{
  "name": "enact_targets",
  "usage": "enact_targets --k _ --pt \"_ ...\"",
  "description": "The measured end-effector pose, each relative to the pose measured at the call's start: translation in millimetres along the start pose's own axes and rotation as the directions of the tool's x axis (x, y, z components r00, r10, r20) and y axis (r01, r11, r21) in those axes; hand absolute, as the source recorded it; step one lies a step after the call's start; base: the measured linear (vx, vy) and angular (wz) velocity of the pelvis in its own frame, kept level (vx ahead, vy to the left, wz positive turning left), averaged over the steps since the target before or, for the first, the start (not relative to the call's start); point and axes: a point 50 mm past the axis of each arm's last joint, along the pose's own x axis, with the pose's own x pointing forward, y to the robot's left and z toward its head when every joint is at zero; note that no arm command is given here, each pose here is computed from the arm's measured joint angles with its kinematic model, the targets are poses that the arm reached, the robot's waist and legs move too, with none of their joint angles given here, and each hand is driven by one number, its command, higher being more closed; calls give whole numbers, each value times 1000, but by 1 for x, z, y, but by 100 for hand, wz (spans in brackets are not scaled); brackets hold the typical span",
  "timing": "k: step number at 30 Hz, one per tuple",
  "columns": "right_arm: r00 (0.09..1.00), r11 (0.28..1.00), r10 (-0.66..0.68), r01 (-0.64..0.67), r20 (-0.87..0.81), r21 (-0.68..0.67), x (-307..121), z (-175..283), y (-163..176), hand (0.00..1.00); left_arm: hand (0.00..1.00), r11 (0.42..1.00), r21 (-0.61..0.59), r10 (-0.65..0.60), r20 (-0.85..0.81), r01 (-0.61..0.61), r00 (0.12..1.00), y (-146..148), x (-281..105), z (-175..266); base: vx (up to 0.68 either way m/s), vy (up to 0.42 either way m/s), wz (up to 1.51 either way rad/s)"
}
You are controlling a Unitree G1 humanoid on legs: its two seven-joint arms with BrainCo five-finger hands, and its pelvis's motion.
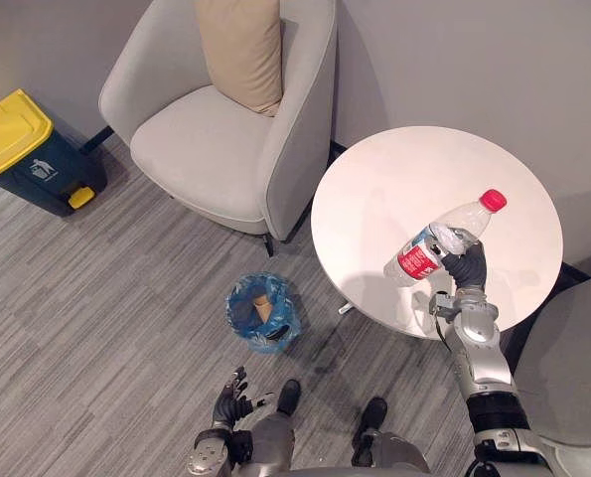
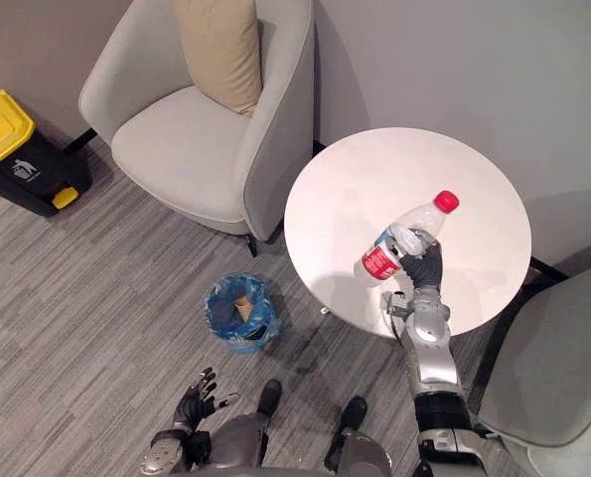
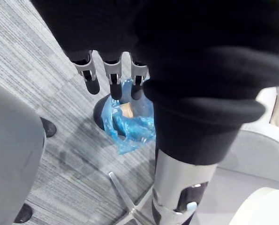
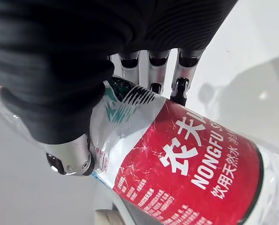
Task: Gather rubbish on tea table into small bin, then transfer packed bag to large trash can.
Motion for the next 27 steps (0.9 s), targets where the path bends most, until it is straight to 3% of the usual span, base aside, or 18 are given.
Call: enact_targets --k 7,12,27 --pt "979 984 161 -150 122 -94 -27 21 17 100 0 1000 17 -5 -6 5 1000 -1 -1 -2 -33 -2 -18" --pt "961 963 251 -235 119 -131 -46 21 28 100 0 999 34 -35 -30 36 999 -8 -1 -7 -6 3 -16" --pt "927 927 364 -352 91 -126 -79 14 47 100 0 998 59 -32 -78 36 996 -4 -4 -20 -11 -9 18"
